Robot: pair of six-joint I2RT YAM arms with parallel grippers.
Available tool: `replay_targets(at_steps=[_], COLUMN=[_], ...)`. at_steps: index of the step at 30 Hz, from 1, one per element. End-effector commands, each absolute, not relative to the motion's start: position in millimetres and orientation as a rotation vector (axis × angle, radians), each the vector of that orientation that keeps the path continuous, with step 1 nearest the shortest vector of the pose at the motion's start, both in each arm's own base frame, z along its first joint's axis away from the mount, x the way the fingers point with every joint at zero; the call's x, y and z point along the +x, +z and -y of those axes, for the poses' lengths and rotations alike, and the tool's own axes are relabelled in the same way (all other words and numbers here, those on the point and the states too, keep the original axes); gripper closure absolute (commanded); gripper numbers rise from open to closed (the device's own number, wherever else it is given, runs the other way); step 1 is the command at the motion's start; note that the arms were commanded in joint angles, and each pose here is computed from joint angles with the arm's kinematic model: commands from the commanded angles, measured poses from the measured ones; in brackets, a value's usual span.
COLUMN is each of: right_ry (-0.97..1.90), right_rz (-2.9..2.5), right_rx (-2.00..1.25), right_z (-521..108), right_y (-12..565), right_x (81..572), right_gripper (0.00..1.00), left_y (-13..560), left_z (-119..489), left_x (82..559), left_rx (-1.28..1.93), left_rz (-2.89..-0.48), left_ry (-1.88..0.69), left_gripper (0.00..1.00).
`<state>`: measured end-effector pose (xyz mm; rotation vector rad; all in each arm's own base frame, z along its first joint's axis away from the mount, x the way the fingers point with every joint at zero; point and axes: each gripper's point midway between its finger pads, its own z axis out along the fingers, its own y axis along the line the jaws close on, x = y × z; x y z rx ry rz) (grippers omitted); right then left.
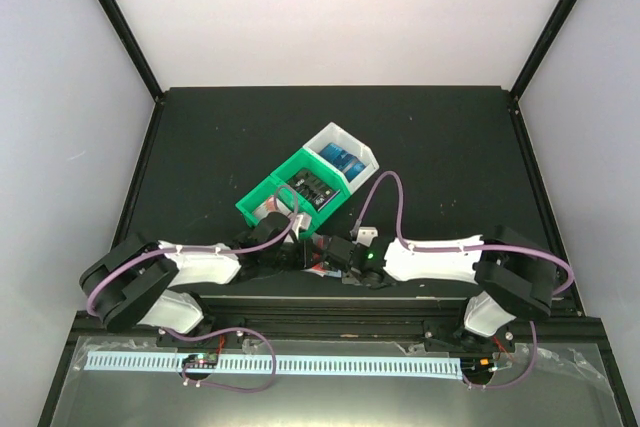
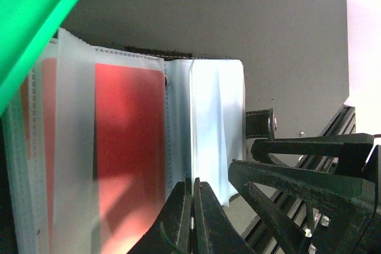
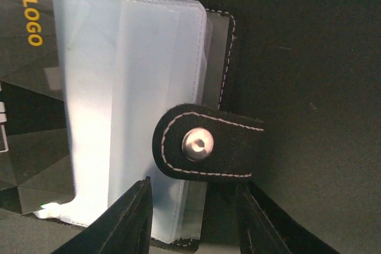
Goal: Put the credit cards into the card holder
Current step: Insert the credit card into the card holder.
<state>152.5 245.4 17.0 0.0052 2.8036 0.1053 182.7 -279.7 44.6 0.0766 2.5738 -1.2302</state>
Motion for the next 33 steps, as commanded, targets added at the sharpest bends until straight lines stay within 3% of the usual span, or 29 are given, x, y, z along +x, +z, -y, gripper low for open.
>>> replay_targets(at_steps=[1,12,23,33], right_ry=[0.096,0.267,0.410,0.448], right_rz=[-2.814,-2.777,-2.704,-2.657], right_rx=[0.010,0.029,0.119,0.193], right_z=[-237,-248,-249,-239], right_y=[13,26,46,55], right_x=[146,151,158,160], right_gripper=[0.61,0.63,0.51,0.50], left_y=[44,40,42,39], left_z=[288,300,313,322], left_x=[180,173,168,167], left_rx=[0.087,0.128,0.170,0.107], left_rz=[-2.566,-2.590,-2.593,-2.615], left_ry=[-1.270,-1.305,-1.384,-1.437], left_gripper=[0.98,0.98,0.98,0.99])
